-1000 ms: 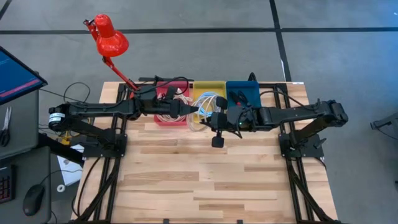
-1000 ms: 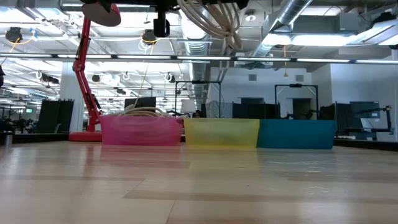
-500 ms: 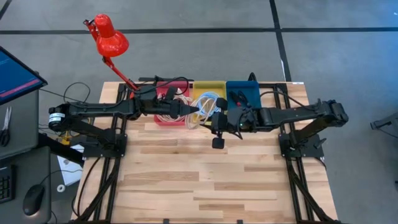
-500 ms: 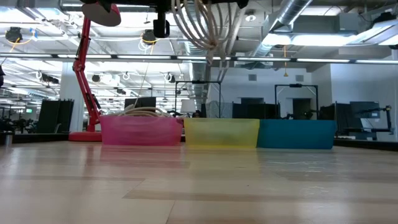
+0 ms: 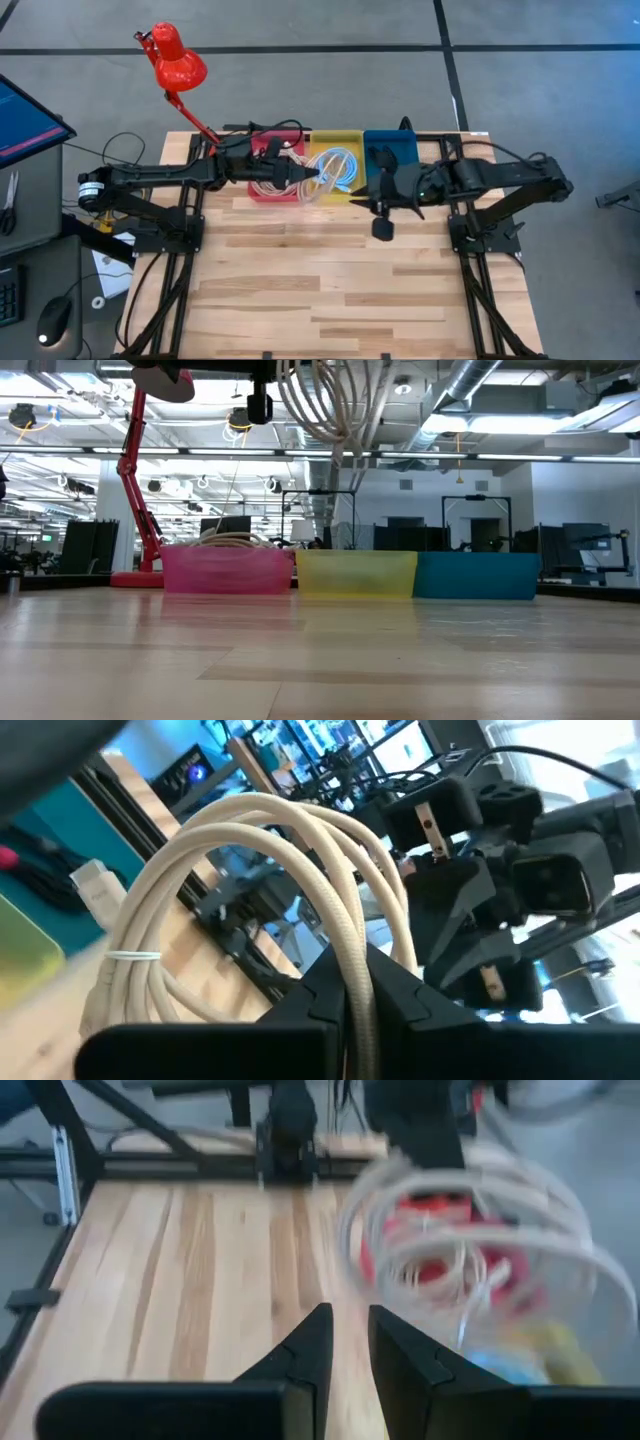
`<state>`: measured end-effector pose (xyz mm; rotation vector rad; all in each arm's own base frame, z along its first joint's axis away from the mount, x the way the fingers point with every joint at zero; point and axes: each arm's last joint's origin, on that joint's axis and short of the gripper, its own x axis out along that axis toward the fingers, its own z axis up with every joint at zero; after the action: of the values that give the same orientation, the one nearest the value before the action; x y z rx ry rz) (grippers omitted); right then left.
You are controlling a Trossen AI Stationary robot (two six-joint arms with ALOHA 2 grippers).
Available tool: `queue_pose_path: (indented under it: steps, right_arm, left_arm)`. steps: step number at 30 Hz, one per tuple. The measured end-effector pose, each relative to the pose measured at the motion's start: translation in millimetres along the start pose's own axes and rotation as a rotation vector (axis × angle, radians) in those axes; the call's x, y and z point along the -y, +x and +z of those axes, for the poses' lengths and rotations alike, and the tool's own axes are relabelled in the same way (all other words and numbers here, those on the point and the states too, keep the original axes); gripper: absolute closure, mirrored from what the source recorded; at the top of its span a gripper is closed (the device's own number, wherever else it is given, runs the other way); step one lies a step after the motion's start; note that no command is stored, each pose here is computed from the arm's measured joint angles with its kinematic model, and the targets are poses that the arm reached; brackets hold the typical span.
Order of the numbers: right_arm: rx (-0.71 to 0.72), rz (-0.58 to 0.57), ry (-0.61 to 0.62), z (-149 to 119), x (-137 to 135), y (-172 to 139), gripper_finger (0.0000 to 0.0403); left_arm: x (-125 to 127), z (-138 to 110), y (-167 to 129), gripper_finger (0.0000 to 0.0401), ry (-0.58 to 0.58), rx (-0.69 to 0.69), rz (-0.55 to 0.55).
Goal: Pick & Place USB Port
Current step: Put the bottom brown charger cable into the red bin
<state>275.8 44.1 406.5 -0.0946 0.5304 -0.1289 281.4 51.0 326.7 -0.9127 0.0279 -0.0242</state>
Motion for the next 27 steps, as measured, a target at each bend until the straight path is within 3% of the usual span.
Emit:
queue_pose_path:
  steps: [9,15,27]
  right_arm:
    - [-0.162,-0.023,0.173,-13.7,14.6,-44.0,0.0343]
    - [-0.206,-0.043,0.242,-22.7,21.8,-65.1,0.0343]
    - [-0.214,-0.048,0.252,-23.9,22.5,-66.4,0.0343]
  left_arm:
    - [-13.4,18.0,-13.6,0.0387,0.075,0.018,0.076]
    - [-25.0,31.1,-39.3,0.0387,0.135,0.020,0.245]
    - [-58.7,62.5,-73.7,0.0387,0.153,0.129,0.515]
